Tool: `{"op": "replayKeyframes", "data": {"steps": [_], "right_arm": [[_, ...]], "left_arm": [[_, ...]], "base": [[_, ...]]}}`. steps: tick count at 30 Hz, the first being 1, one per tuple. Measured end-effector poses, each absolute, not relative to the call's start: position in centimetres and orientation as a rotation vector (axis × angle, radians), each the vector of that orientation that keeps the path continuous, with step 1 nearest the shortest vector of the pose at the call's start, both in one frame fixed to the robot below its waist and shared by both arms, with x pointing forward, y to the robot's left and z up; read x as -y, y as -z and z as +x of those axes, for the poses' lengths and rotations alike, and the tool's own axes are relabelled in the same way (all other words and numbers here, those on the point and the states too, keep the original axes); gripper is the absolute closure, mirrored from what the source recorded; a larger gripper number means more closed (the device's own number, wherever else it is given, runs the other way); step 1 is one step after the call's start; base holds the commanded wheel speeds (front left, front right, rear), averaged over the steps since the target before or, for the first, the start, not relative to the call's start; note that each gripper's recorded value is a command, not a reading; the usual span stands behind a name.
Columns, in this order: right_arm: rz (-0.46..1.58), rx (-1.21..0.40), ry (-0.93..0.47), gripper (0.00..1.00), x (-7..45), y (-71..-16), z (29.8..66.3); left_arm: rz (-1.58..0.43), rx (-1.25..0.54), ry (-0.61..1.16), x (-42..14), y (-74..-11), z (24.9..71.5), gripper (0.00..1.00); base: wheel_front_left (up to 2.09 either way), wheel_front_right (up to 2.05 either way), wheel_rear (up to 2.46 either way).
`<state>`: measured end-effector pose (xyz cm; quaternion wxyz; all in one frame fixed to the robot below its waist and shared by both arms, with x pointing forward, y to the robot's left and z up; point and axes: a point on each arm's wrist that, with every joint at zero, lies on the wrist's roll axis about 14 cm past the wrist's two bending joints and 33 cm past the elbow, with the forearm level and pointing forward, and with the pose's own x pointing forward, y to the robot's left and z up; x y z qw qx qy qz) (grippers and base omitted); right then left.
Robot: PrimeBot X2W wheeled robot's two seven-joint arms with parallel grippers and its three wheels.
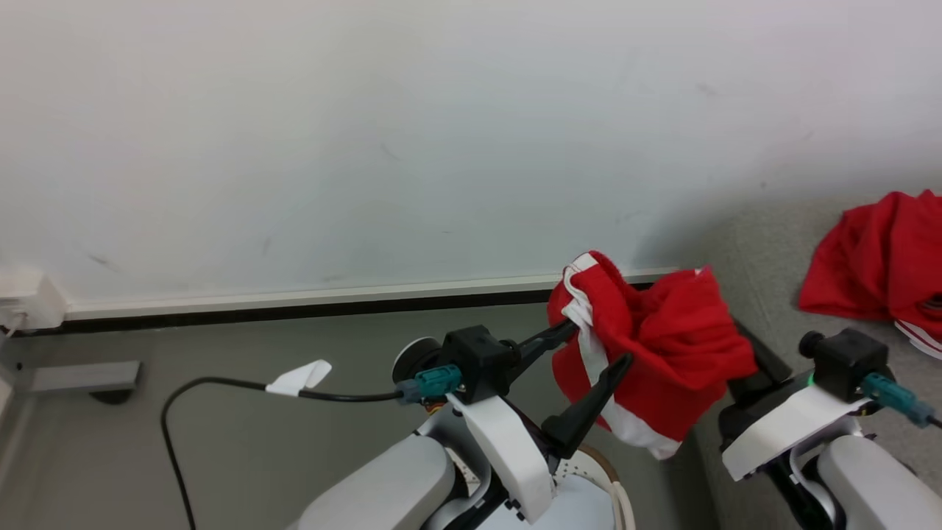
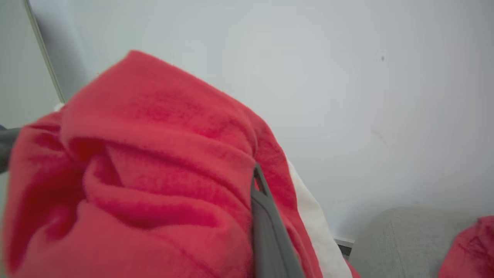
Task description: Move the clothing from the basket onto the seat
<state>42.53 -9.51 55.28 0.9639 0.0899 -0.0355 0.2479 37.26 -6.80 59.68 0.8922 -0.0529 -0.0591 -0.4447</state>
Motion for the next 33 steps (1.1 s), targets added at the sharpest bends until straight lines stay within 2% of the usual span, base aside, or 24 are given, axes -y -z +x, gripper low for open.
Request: {"op": "replayKeyframes", "data": {"steps": [10, 18, 27, 33], "right_arm": [[0.132, 0.163, -0.265, 1.0, 19.1, -57.5, 42.3], [0.079, 0.23, -0.065, 1.0, 26.9, -59.3, 39.4], [0.08, 0.236, 0.07, 1.0, 30.6, -58.7, 35.4], [0.072, 0.235, 0.118, 1.0, 31.8, -58.6, 34.0]], "left_arm": [[-0.127, 0.082, 1.024, 9.8, -58.0, 36.4, 0.0], [-0.113, 0.09, 1.134, 12.9, -57.2, 35.4, 0.0], [-0.13, 0.084, 1.244, 16.1, -56.4, 34.6, 0.0], [-0.14, 0.076, 1.297, 17.6, -55.9, 34.1, 0.0]], "base": [[0.0, 0.0, 0.0], [0.0, 0.0, 0.0], [0.0, 0.0, 0.0], [0.0, 0.0, 0.0]]}}
